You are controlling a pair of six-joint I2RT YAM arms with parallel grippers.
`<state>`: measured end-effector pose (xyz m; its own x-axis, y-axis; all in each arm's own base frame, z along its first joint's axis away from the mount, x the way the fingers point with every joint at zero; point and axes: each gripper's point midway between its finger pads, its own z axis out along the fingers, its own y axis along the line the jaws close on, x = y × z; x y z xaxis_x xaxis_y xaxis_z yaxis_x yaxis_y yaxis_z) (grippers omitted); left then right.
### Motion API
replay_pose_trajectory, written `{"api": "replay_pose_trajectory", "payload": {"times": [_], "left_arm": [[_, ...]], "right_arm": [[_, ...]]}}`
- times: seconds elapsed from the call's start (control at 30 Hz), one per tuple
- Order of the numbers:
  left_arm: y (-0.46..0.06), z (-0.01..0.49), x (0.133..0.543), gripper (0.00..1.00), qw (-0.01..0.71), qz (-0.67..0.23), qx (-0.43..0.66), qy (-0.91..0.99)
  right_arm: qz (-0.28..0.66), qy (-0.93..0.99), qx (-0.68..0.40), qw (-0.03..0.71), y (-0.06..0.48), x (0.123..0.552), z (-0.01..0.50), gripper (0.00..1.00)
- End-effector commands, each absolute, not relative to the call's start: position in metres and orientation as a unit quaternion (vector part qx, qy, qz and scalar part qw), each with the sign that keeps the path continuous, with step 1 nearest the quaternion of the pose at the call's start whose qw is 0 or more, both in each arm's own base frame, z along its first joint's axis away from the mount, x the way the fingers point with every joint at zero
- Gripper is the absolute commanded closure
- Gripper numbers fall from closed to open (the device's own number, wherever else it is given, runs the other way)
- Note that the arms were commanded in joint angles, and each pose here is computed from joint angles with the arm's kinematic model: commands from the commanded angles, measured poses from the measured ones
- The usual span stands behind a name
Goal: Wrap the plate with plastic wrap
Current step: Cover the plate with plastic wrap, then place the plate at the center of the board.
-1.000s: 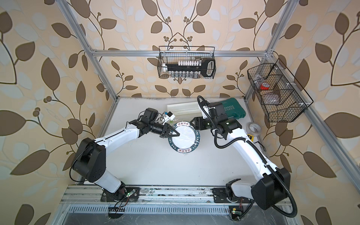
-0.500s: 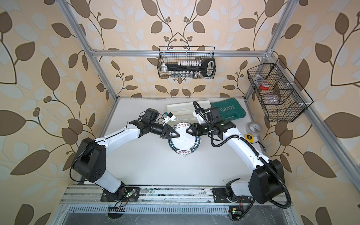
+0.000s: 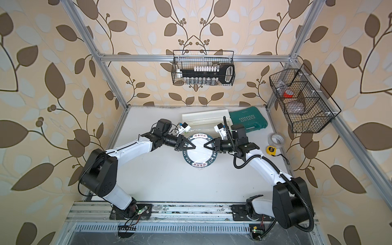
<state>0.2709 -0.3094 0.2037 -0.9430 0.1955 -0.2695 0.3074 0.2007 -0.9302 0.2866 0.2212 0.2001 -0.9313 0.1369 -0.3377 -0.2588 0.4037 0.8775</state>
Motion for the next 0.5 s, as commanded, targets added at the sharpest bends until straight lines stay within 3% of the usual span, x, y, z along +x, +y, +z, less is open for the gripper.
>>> {"api": "replay_pose_trajectory", "payload": {"times": [0.0,0.07,0.17,0.3,0.47], "left_arm": [[-0.317,0.201,0.280,1.00,0.072,-0.606,0.158,0.777],[-0.316,0.196,0.280,1.00,0.072,-0.603,0.153,0.779],[-0.315,0.189,0.279,1.00,0.071,-0.601,0.147,0.782],[-0.313,0.178,0.276,1.00,0.061,-0.599,0.139,0.787],[-0.313,0.139,0.270,1.00,0.034,-0.563,0.126,0.816]], "right_arm": [[0.605,0.775,-0.061,0.172,0.228,0.280,0.222,0.61],[0.600,0.781,-0.041,0.171,0.217,0.284,0.212,0.43],[0.565,0.806,0.006,0.173,0.192,0.293,0.191,0.29],[0.465,0.863,0.104,0.166,0.142,0.301,0.146,0.20],[0.330,0.911,0.149,0.196,0.092,0.299,0.121,0.18]]}}
